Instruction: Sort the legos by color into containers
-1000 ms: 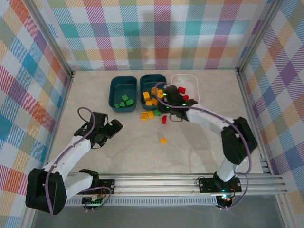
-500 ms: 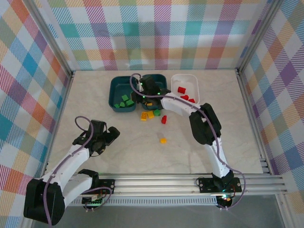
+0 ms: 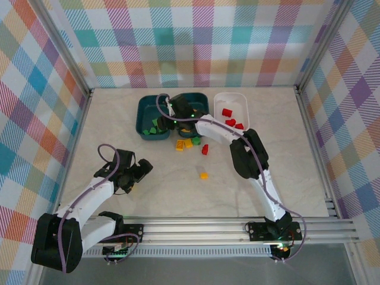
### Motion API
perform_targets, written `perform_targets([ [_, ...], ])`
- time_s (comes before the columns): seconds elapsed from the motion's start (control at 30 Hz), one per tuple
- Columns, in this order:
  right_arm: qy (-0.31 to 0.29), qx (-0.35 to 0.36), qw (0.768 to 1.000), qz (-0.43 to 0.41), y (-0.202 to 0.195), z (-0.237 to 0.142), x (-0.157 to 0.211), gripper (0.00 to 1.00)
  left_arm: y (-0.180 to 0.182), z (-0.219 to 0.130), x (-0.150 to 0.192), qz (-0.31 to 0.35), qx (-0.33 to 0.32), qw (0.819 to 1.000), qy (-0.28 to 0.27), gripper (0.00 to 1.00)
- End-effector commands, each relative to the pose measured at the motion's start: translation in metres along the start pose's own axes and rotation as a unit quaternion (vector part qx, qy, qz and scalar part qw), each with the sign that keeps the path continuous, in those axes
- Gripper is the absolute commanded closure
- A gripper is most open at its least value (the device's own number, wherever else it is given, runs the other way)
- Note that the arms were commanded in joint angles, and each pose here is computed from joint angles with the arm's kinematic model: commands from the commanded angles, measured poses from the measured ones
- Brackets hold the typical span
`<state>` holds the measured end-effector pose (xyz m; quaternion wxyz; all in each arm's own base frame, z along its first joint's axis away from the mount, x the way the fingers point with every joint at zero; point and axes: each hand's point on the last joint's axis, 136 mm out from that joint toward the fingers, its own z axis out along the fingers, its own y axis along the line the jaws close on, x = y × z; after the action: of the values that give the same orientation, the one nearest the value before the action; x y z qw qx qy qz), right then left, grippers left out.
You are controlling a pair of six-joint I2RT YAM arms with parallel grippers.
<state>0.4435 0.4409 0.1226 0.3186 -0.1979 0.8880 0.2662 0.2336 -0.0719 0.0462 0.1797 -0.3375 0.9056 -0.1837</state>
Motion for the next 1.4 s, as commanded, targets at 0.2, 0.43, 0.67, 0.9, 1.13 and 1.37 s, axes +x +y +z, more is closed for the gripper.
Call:
perform_targets([
  [0.2, -0.053, 0.124, 0.99, 0.048, -0.045, -0.105, 0.033, 0.36, -0.026, -0.002, 0.003, 0.032, 0.057, 0.998, -0.003, 0.02],
  [0.43, 0.0, 0.202, 0.976, 0.081, -0.091, -0.13, 0.107, 0.29, -0.074, 0.006, 0.031, 0.104, 0.119, 0.987, 0.006, 0.02],
  [0.67, 0.05, 0.202, 0.97, 0.126, -0.112, -0.117, 0.136, 0.28, -0.094, 0.026, 0.063, 0.167, 0.092, 0.981, 0.034, 0.02],
  [0.9, 0.07, 0.195, 0.967, 0.147, -0.121, -0.097, 0.144, 0.37, -0.088, 0.033, 0.066, 0.175, 0.07, 0.981, 0.045, 0.03],
  [1.13, 0.069, 0.189, 0.967, 0.154, -0.128, -0.085, 0.144, 0.6, -0.084, 0.03, 0.064, 0.176, 0.065, 0.981, 0.038, 0.02],
  [1.37, 0.031, 0.195, 0.971, 0.132, -0.127, -0.106, 0.128, 0.78, -0.074, 0.031, 0.062, 0.181, 0.046, 0.982, 0.033, 0.02],
])
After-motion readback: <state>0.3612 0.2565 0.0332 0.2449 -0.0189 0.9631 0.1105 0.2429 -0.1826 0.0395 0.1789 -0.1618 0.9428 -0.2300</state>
